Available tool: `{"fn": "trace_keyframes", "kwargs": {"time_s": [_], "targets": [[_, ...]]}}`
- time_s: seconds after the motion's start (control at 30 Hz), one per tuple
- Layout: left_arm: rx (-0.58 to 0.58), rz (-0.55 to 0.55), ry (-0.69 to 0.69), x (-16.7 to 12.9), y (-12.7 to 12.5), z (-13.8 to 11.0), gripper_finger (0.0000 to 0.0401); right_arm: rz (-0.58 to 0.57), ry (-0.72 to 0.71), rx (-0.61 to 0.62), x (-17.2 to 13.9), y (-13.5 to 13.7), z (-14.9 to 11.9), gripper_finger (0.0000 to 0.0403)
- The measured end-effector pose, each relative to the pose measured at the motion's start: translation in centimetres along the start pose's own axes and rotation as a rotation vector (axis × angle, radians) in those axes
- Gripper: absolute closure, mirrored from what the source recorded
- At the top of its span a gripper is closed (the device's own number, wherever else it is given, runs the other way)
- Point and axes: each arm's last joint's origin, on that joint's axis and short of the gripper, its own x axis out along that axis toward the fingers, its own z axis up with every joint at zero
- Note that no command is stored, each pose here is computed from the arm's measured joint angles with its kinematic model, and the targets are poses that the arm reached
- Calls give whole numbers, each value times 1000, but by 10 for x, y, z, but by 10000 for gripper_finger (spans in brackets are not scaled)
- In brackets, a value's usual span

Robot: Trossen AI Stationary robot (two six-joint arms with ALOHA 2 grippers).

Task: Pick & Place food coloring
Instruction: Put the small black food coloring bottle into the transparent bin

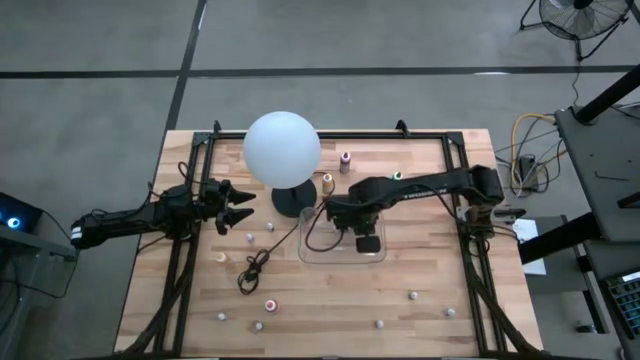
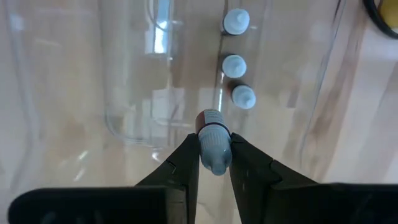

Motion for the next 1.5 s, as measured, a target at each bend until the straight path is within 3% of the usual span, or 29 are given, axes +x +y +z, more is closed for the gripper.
{"fn": "trace_keyframes", "kwargs": {"time_s": [0.53,1.3,1.5], "targets": [[0,0,0,0,0,0,122,-7,52,-134,33,-5,-5,346],[0,0,0,0,0,0,122,-48,45,-140,62,-6,-13,348],[0,0,0,0,0,0,122,-50,27,-131,62,-7,-11,318]]}}
